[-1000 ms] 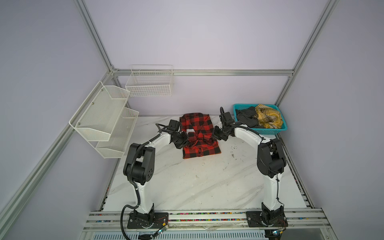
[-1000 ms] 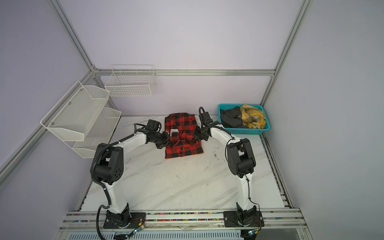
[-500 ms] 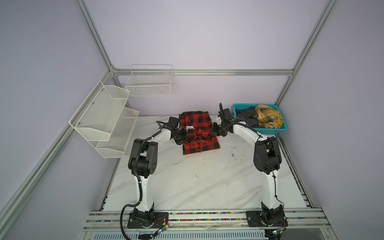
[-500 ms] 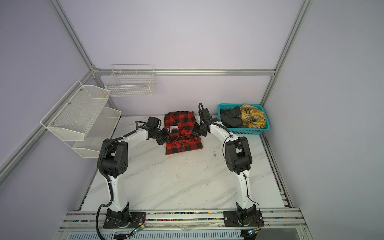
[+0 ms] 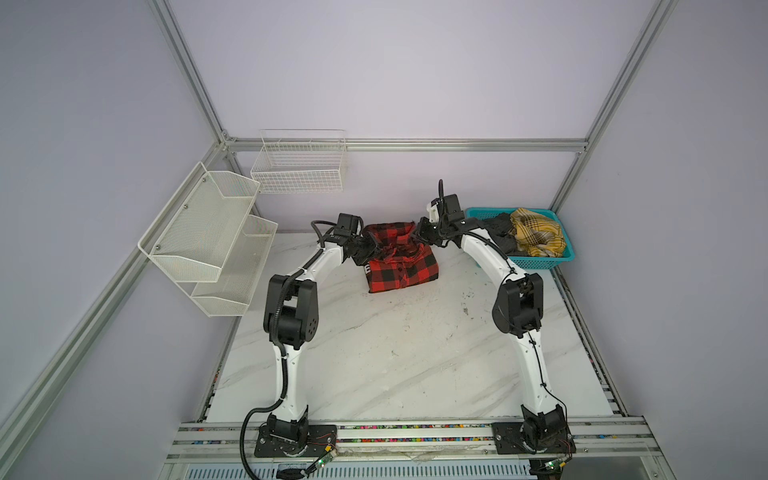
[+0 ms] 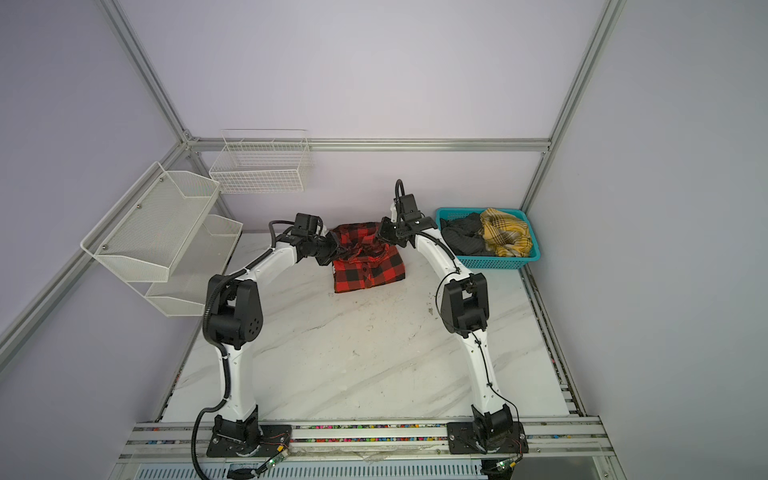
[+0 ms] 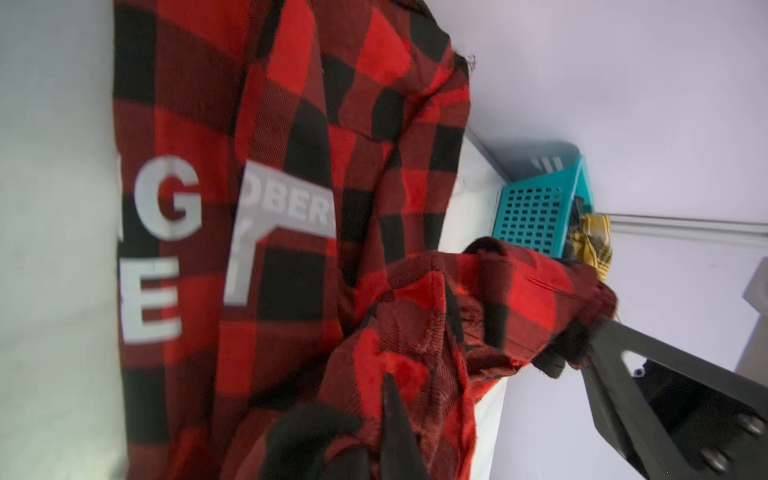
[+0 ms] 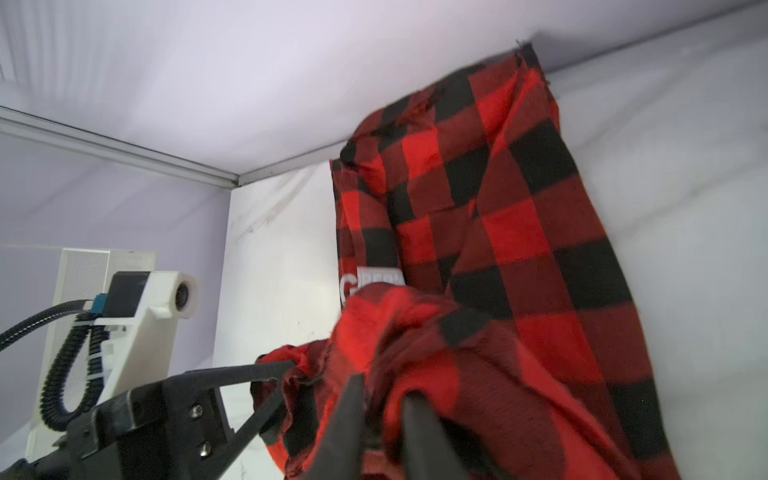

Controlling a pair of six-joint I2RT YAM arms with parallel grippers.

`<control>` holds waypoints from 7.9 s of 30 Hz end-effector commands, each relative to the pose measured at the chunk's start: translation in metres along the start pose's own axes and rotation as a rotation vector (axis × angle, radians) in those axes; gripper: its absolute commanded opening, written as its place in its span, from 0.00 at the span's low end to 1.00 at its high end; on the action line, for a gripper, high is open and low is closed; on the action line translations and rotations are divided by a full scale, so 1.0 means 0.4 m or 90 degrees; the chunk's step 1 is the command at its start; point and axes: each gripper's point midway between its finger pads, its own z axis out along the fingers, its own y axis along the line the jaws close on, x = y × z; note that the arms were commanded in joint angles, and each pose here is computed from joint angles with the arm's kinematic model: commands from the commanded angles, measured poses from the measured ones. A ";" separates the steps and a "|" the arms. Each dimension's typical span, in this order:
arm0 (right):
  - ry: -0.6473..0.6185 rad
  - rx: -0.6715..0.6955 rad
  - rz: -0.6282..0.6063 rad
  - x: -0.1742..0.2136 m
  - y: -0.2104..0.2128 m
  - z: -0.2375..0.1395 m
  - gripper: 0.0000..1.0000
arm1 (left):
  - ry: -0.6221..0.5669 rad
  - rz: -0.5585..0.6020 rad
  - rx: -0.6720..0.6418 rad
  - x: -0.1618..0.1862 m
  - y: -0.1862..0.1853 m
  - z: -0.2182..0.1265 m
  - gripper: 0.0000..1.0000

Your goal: Fold and stack the long sleeve shirts

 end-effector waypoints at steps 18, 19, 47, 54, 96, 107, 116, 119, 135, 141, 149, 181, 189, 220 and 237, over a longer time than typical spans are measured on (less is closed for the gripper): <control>0.045 0.124 -0.036 0.102 -0.104 -0.149 0.33 | 0.012 0.120 -0.025 0.154 -0.138 -0.183 0.55; 0.051 0.118 -0.038 0.111 -0.104 -0.138 0.28 | 0.031 0.122 -0.027 0.178 -0.135 -0.160 0.48; 0.236 0.191 -0.074 0.546 -0.267 -0.029 0.19 | 0.215 0.033 -0.165 0.531 0.316 -0.012 0.25; 0.273 0.189 -0.032 0.748 -0.222 -0.154 0.19 | 0.231 0.015 -0.181 0.693 0.396 -0.167 0.24; 0.090 0.203 -0.056 0.251 -0.159 -0.013 0.50 | 0.068 0.062 0.018 0.070 -0.076 0.032 0.42; 0.034 0.237 -0.079 0.204 -0.123 -0.224 0.47 | 0.102 0.158 0.000 0.241 -0.083 -0.092 0.54; 0.106 0.219 -0.043 0.368 -0.153 -0.173 0.42 | 0.168 0.175 0.002 0.298 -0.072 0.033 0.54; 0.137 0.251 -0.042 0.428 -0.185 -0.162 0.39 | 0.198 0.184 -0.011 0.342 -0.055 0.059 0.52; 0.234 0.269 0.072 0.879 -0.304 -0.309 0.26 | 0.312 0.165 -0.204 0.722 0.357 -0.101 0.48; 0.211 0.243 0.039 0.846 -0.182 -0.364 0.28 | 0.227 0.219 -0.161 0.624 0.202 -0.183 0.64; 0.177 0.172 -0.007 0.769 0.000 -0.318 0.28 | 0.105 0.183 -0.087 0.510 0.027 -0.406 0.60; 0.130 0.172 -0.007 0.803 0.088 -0.407 0.62 | 0.214 0.068 -0.210 0.701 0.424 -0.415 0.42; 0.175 0.241 0.032 0.876 -0.050 -0.478 0.47 | 0.215 0.040 -0.197 0.702 0.415 -0.479 0.44; 0.217 0.242 0.197 1.010 -0.276 -0.403 0.38 | 0.206 -0.115 -0.190 0.709 0.528 -0.421 0.64; 0.213 0.267 0.223 1.010 -0.315 -0.404 0.23 | 0.241 -0.162 -0.198 0.755 0.568 -0.399 0.38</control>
